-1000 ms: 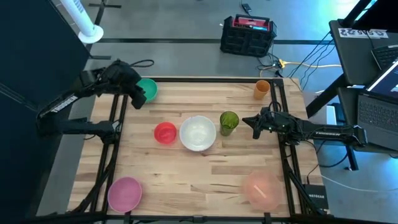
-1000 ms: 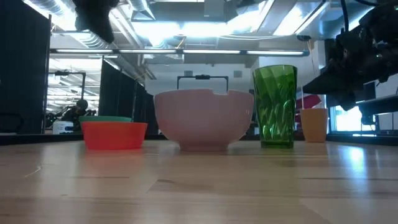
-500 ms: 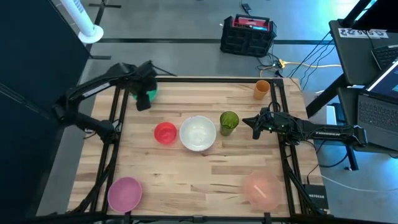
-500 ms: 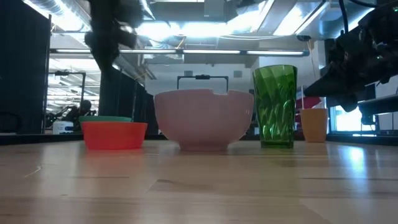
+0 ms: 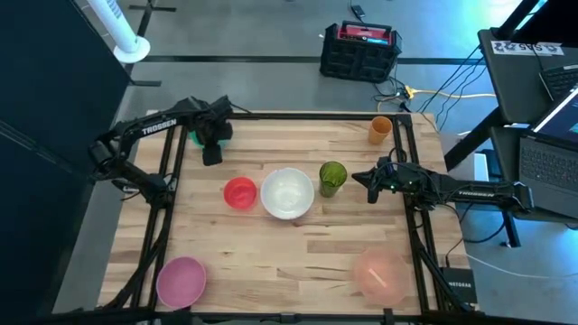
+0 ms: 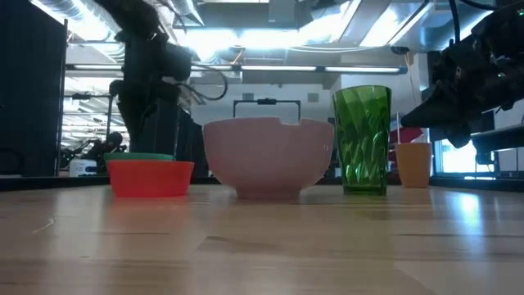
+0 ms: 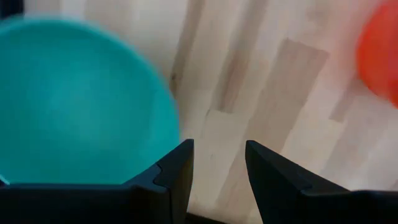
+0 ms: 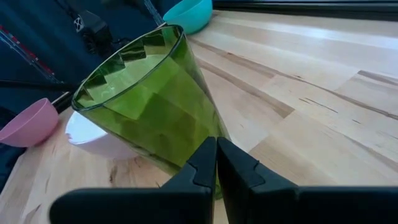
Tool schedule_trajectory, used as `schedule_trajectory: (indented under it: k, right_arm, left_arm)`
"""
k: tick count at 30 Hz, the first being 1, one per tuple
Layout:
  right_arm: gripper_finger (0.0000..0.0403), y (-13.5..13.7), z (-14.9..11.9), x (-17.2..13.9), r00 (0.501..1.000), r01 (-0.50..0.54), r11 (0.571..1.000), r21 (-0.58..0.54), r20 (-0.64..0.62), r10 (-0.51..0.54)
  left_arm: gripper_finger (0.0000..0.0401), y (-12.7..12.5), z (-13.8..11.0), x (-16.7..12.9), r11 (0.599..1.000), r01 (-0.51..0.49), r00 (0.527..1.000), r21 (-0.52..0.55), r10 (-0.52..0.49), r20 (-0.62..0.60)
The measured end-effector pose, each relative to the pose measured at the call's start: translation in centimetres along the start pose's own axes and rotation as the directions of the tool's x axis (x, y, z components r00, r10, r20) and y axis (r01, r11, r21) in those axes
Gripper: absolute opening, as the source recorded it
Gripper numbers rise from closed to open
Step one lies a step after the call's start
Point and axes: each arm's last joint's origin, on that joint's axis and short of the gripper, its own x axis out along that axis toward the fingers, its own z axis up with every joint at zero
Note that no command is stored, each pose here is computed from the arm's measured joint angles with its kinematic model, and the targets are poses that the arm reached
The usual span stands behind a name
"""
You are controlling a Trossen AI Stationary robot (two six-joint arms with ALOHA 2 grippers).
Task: Nest bowls inside each other
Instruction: Stack the blue bowl on top of the pink bowl
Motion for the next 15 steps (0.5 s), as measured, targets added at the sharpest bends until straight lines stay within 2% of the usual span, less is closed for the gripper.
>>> schedule_trajectory:
  k: [6,15]
  right_arm:
    - [0.0000,0.0,0.0,0.0,1.000,-0.004,1.000,-0.001,-0.003,0.004]
    - [0.0000,0.0,0.0,0.0,1.000,-0.003,1.000,-0.002,-0.004,0.003]
  left_arm:
    - [0.0129,0.7,-1.0,1.9,0.996,0.032,0.999,-0.081,-0.033,-0.011]
    - [0.0129,1.2,-1.9,3.1,0.996,0.040,0.999,-0.079,-0.043,-0.033]
